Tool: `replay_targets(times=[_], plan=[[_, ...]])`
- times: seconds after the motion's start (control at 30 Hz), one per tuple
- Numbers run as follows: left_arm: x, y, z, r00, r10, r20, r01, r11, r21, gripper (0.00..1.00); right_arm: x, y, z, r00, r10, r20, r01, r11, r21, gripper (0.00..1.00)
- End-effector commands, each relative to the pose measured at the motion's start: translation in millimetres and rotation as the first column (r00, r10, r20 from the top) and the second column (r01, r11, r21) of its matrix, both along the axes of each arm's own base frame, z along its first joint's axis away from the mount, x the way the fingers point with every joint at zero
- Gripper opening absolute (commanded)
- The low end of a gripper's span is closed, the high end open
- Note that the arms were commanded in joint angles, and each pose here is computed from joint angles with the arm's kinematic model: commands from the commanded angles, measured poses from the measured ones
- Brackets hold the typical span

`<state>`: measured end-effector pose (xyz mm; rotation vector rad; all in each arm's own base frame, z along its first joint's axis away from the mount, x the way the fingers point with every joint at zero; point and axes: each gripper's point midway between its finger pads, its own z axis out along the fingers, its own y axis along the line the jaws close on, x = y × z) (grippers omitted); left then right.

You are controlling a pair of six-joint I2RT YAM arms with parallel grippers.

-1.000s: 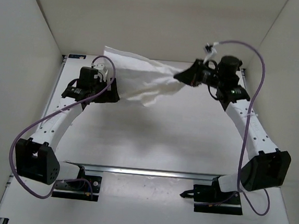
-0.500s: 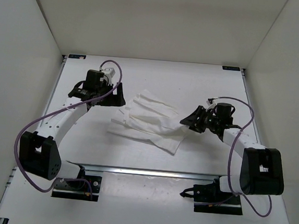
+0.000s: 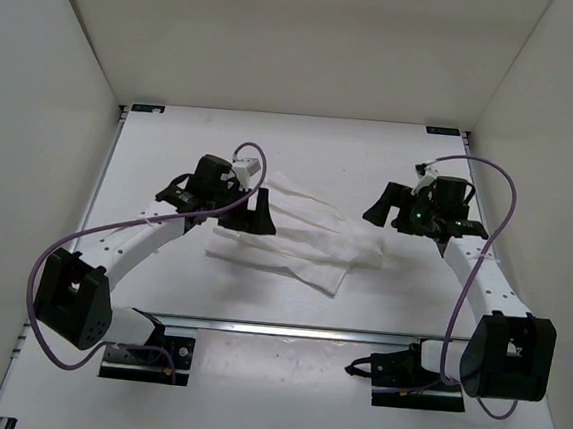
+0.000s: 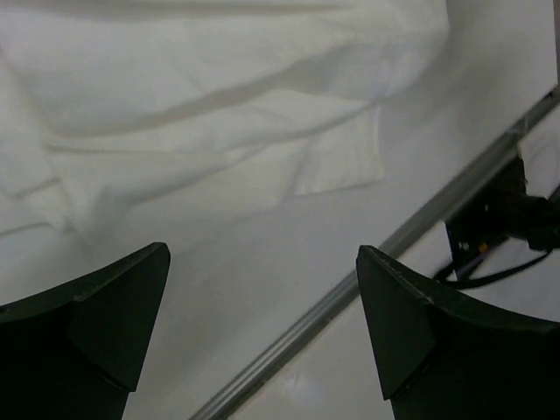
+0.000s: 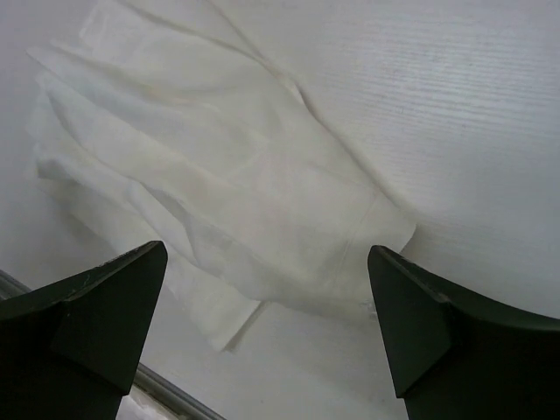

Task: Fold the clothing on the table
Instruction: Flatten the skirt out

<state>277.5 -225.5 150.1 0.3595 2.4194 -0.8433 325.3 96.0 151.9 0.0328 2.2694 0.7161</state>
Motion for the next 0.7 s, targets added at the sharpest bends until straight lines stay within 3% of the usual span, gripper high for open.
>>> replay_targets(times=[0.0,0.07,0.17,0.27,0.4,0.57,0.67], plan=[[-35,-30,12,0.995,-0.097,-0.038,0.090,0.986,-0.142,0.99,-20,3,-10,0.991,0.132,-0.011,-0.132,0.972,-0.197,0.96],[-44,-32,6,0.991,-0.116,-0.072,0.103,0.980,-0.168,0.98,-26,8,-7,0.981,0.192,0.016,-0.180,0.947,-0.266,0.95],[-45,-28,3,0.990,-0.111,-0.085,0.095,0.980,-0.177,0.98,-35,0,-14,0.960,0.278,0.031,-0.226,0.838,-0.497,0.97],[-41,-26,6,0.991,-0.099,-0.086,0.082,0.979,-0.189,0.98,-45,-18,-25,0.956,0.293,-0.020,-0.246,0.760,-0.601,0.99],[-39,-27,6,0.992,-0.101,-0.076,0.085,0.977,-0.195,0.99,-46,-36,-32,0.957,0.288,-0.031,-0.237,0.720,-0.652,0.98],[-40,-30,5,0.991,-0.106,-0.087,0.087,0.978,-0.192,0.98,-44,-30,-42,0.937,0.350,0.014,-0.265,0.735,-0.624,0.90],[-39,-29,5,0.991,-0.101,-0.087,0.082,0.978,-0.193,0.99,-46,-18,-48,0.916,0.402,-0.008,-0.325,0.730,-0.601,0.91]])
